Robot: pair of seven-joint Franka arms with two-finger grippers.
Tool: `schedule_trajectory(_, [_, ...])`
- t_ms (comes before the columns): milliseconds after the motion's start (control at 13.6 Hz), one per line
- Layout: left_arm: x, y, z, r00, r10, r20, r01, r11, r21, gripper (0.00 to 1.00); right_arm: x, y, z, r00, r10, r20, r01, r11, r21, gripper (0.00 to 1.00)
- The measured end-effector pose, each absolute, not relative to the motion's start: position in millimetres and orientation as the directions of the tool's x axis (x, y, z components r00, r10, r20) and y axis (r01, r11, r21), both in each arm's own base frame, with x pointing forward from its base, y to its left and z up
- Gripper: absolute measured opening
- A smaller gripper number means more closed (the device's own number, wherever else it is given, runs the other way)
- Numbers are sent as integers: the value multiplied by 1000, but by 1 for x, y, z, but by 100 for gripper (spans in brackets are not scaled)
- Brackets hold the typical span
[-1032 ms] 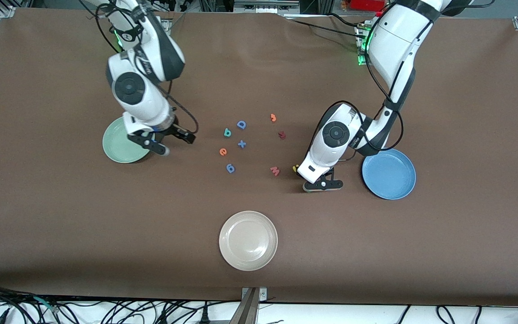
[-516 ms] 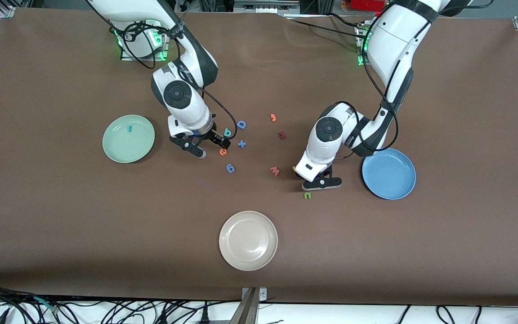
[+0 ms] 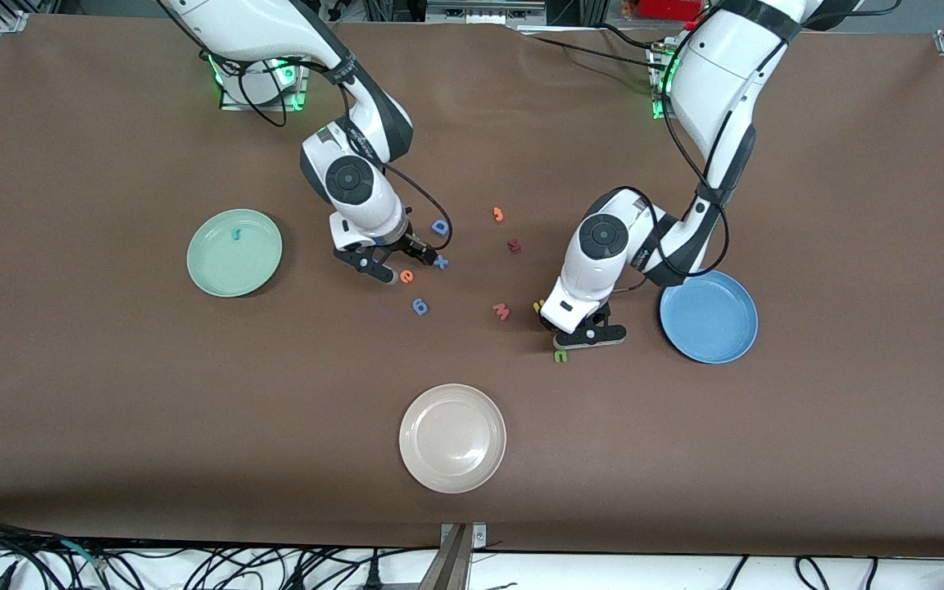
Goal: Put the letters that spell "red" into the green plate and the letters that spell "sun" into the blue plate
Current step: 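Lower the right gripper and grasp a second teal letter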
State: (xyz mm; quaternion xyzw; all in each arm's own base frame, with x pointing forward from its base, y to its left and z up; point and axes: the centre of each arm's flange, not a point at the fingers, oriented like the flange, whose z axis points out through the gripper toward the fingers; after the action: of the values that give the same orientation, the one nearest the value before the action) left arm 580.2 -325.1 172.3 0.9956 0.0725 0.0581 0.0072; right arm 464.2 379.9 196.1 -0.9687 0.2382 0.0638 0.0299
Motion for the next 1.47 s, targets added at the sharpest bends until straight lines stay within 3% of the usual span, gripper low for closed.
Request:
schedule_trajectory(221, [584,-321,174,981,154,121,152,-988,26,70,451,386,186,868,-471,-158,-478,-878,-7,98])
schedule_trajectory(1032, [593,-317,198,976,180,121,180,-984,12,81,440,385,171,864,-471,-176,-475,-880,21,92])
schedule_trajectory(1106, [595,-318,204,975,181,128,181,-983,15,81,440,385,169,864,-471,-177,-475,-880,23,83])
schedule_trajectory(1180, [597,-318,209,974,182,135,181,-983,20,87,439,385,168,864,-471,-178,-475,-880,25,83])
schedule_trajectory(1254, [598,-319,213,973,183,139,182,-983,22,93,439,385,168,864,-471,-179,-475,-880,25,75])
schedule_trajectory(1401, [598,-318,217,974,183,134,183,-983,13,98,440,387,170,866,-469,-175,-475,-880,13,53])
schedule_trajectory(1475, [598,-317,219,975,184,128,185,-983,4,100,440,387,170,866,-469,-175,-474,-880,13,52])
